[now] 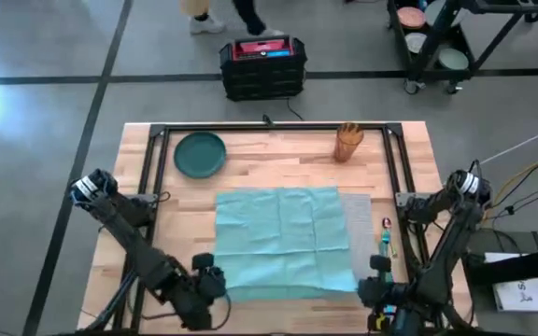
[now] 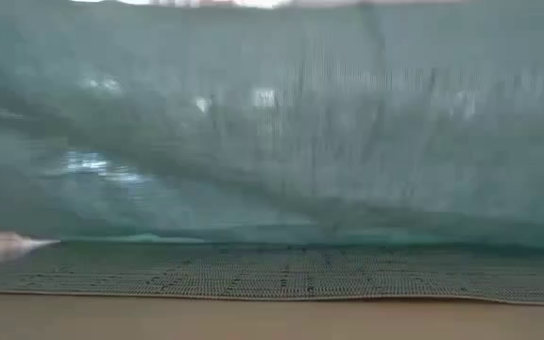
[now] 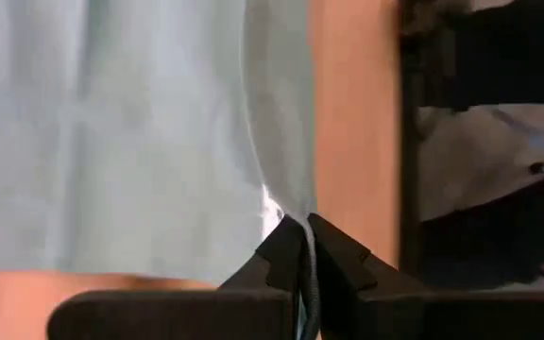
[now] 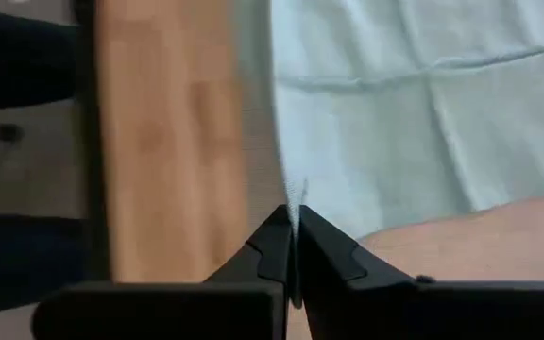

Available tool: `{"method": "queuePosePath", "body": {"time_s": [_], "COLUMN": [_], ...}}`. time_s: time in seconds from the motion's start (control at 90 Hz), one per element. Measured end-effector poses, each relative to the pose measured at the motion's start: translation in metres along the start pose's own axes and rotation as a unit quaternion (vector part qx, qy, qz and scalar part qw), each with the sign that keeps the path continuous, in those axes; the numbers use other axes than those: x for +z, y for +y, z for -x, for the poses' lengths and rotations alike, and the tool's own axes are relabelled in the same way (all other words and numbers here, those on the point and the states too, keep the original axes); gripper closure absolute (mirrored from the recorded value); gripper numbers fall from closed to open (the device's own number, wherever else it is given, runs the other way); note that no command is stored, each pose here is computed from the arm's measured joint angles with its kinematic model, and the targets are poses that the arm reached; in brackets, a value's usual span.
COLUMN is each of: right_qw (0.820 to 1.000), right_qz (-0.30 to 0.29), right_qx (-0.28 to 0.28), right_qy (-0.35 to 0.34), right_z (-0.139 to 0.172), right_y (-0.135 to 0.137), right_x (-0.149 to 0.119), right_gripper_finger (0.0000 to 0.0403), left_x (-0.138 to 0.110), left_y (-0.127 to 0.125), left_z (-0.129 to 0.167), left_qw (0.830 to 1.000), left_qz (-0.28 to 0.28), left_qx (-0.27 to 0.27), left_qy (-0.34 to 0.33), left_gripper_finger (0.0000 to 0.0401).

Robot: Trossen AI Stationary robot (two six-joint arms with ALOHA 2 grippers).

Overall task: Set table place
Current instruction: Fold the light blue table napkin

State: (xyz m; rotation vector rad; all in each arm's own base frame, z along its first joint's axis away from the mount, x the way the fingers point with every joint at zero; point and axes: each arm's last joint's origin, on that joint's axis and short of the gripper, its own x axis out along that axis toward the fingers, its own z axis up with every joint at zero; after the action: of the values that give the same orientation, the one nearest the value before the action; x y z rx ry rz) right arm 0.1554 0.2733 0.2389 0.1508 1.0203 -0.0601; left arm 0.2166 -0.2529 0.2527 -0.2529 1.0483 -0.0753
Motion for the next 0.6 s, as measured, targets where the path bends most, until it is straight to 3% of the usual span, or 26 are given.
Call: {"method": "queuePosePath", "body": {"time_s": [0.211, 0.344, 0.444, 0.6], "right_qw": [0.997, 0.996, 0.997, 0.999], "right_qz": [-0.015, -0.001, 0.01, 0.004], "right_qx": [0.064, 0.088, 0.067, -0.004], "right_qy": [-0.026, -0.032, -0.036, -0.049], "right_z": [0.0, -0.004, -0.008, -0.01], "right_y": [0.017, 0.025, 0.021, 0.001], "right_x": [-0.002, -0.003, -0.001, 0.012], "right_gripper_finger": [0.0403, 0.0403, 0.0403, 0.0403], "left_x": [-0.024, -0.03, -0.029, -0.028], "left_y": [-0.02, -0.026, -0.024, -0.01], "left_z": [-0.002, -0.002, 0.001, 0.01], "left_qw": [0.996, 0.995, 0.996, 0.996], "left_qz": [0.018, 0.023, 0.014, -0.002], "left_qx": [-0.042, -0.05, -0.034, 0.037], "left_qy": [-0.073, -0.084, -0.081, -0.076], "left_gripper_finger": [0.0401, 0.0401, 0.0401, 0.0401]}}
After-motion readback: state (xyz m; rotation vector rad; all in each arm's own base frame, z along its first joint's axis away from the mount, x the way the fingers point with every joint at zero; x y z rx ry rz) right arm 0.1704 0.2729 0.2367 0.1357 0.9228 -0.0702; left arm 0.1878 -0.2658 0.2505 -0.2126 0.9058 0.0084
